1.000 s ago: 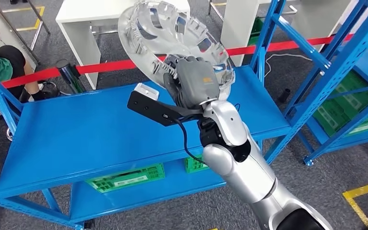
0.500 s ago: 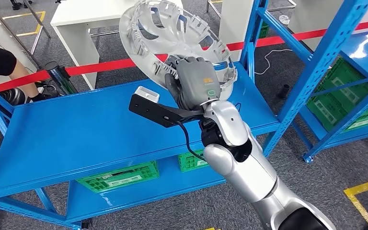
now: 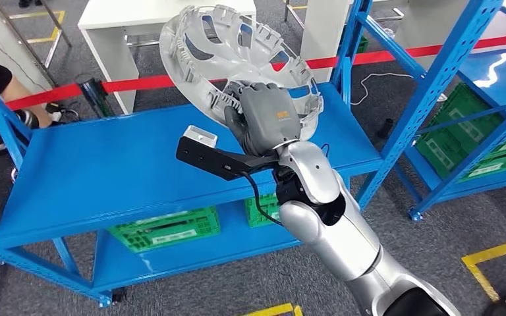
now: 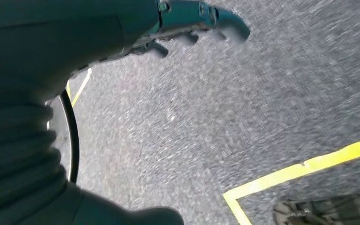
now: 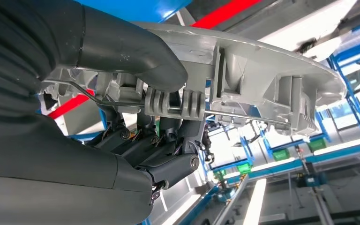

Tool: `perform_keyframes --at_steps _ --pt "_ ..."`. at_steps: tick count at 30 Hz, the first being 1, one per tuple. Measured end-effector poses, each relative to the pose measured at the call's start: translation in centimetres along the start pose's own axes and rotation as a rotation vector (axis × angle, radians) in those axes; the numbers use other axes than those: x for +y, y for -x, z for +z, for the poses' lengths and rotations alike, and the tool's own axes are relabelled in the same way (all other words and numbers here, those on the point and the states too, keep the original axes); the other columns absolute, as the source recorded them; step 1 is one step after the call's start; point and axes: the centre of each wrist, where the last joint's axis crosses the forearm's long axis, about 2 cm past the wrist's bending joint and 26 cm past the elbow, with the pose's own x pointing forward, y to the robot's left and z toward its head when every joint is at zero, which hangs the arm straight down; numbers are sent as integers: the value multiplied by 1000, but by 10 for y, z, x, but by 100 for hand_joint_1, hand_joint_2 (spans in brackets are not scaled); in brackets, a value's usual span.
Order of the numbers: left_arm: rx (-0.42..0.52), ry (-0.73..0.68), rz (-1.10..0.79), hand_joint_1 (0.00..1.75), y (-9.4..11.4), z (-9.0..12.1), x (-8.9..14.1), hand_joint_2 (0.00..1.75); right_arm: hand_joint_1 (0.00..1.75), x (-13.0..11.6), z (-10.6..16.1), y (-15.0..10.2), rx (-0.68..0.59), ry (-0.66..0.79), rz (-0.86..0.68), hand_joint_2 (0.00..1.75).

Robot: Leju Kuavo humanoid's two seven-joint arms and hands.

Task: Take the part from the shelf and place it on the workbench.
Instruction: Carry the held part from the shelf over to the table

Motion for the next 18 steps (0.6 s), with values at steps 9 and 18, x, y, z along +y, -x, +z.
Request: perform_keyframes --at_steps 9,18 --pt "-1 1 -4 0 1 0 0 175 175 1 1 1 1 -11 2 175" --pt "3 13 -45 0 -2 -1 3 175 175 4 4 5 25 -11 15 175"
